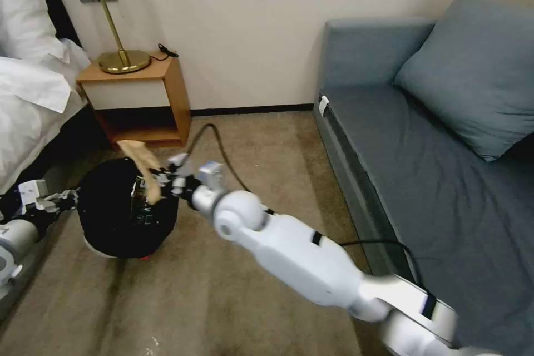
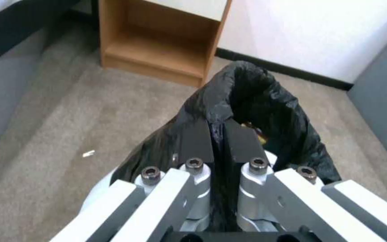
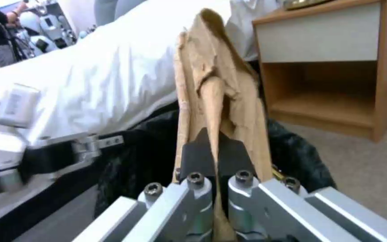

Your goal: Pick up the trash bin, then pick up the garbage on the floor and place it into the trash bin.

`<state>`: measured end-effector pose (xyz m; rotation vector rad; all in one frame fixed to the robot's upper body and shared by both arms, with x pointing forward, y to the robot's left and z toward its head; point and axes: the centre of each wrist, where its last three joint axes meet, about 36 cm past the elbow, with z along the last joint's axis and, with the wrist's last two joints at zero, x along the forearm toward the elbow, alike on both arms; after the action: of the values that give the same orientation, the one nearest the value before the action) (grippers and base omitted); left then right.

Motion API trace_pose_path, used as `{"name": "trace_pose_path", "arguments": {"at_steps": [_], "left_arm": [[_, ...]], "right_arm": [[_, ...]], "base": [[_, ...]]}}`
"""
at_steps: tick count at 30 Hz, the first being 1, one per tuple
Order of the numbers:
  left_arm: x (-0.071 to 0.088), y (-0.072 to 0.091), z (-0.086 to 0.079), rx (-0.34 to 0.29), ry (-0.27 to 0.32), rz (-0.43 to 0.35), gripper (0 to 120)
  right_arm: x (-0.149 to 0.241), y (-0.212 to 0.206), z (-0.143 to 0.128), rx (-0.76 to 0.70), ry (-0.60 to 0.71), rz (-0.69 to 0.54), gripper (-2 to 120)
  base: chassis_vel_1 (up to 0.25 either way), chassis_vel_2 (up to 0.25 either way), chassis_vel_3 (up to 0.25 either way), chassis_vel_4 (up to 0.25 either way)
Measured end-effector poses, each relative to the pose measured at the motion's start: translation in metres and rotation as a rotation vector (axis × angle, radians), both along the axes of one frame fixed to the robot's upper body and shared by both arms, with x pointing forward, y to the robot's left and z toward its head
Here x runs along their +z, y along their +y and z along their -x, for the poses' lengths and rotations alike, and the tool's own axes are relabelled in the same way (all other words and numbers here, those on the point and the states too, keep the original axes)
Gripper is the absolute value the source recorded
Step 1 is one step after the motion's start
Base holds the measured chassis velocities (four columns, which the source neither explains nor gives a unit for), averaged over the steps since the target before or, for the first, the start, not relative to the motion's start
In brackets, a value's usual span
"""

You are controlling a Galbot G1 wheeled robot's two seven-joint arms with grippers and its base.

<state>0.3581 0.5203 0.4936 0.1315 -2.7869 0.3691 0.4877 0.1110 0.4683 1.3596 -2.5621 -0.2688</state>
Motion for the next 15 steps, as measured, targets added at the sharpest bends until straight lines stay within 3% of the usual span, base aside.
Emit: {"name": "trace_pose_path", "arguments": {"at_steps": [7, 15], "left_arm": [[0.005, -0.003, 0.003, -0.007, -0.002, -0.009, 4], [0.005, -0.005, 0.005, -0.013, -0.004, -0.006, 4]], "right_arm": [[-0.038, 0.003, -0.017, -0.042, -0.006, 0.121, 0], [-0.053, -0.003, -0.031, -0.075, -0.011, 0.176, 0]], "base": [[0.000, 0.000, 0.000, 0.000], [0.000, 0.000, 0.000, 0.000]]}}
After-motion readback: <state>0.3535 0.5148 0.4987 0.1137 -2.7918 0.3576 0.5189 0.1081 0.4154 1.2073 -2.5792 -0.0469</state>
